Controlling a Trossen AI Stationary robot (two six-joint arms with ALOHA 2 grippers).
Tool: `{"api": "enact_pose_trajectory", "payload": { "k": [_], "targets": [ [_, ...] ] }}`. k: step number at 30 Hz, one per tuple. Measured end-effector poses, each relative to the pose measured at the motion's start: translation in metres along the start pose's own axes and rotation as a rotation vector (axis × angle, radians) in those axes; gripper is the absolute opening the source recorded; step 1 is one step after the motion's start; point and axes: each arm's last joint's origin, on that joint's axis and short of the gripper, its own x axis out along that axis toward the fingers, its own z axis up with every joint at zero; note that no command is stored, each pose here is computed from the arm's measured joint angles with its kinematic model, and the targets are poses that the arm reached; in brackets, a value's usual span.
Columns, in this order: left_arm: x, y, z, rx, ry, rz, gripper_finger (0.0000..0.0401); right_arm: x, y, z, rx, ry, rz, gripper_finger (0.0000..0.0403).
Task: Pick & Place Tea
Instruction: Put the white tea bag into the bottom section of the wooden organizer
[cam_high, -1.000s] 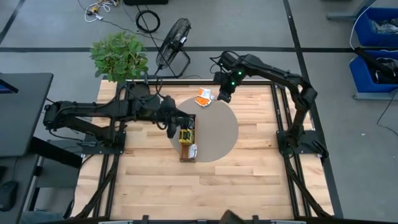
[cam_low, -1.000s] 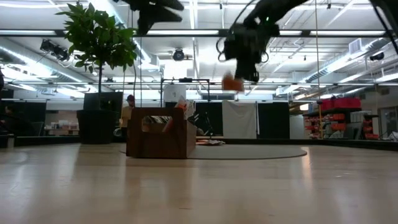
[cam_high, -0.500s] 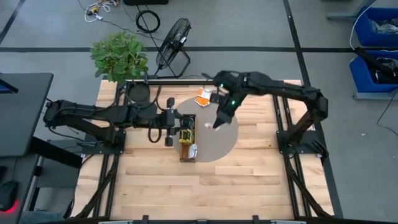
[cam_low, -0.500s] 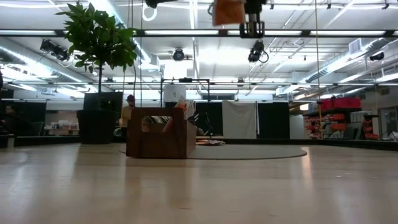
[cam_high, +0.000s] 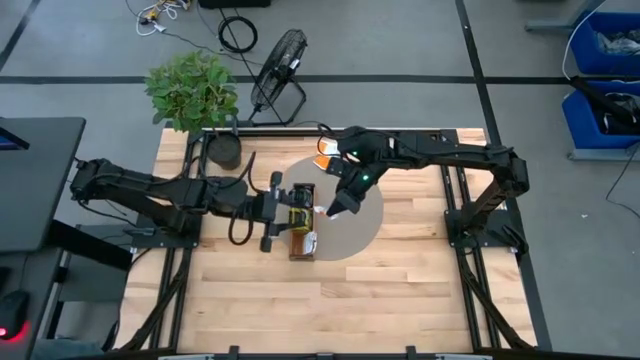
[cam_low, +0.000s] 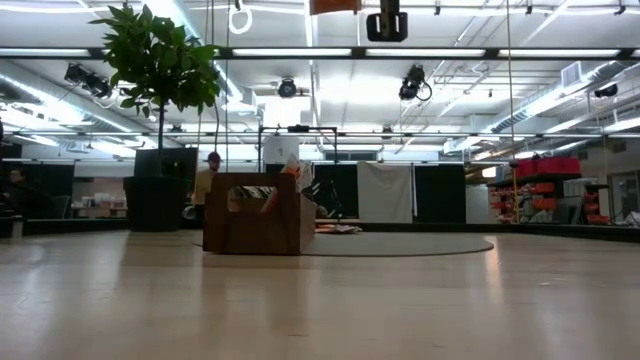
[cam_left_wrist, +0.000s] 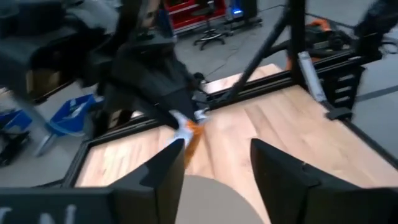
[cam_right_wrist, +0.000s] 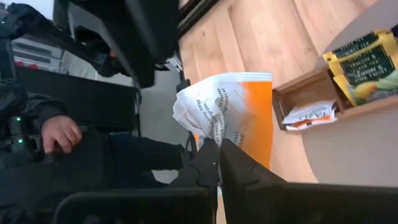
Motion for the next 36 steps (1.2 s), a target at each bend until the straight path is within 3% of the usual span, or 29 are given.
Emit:
{"api": "enact_pose_trajectory", "payload": {
  "k": [8, 15, 20, 28, 36],
  "targets": [
    [0.01, 0.01, -0.004, -0.062, 0.0, 0.077, 0.0256, 0.003, 0.006, 0.0, -0.056, -0.013, 0.028, 0.0002],
    [0.028, 0.008, -0.008, -0.097, -0.04, 0.048, 0.0256, 0.003, 0.005, 0.0, -0.09, -0.01, 0.022, 0.0002],
    [0.029, 0.008, -0.009, -0.113, -0.041, 0.049, 0.0221, 0.003, 0.005, -0.001, -0.117, -0.002, 0.018, 0.0002],
    [0.029, 0.007, -0.008, -0.114, -0.049, 0.032, 0.0123, 0.003, 0.005, -0.001, -0.132, -0.004, 0.017, 0.0002],
    [0.029, 0.007, -0.008, -0.209, -0.054, 0.006, 0.0037, 0.003, 0.005, -0.001, -0.133, -0.004, 0.017, 0.0002]
  ]
}}
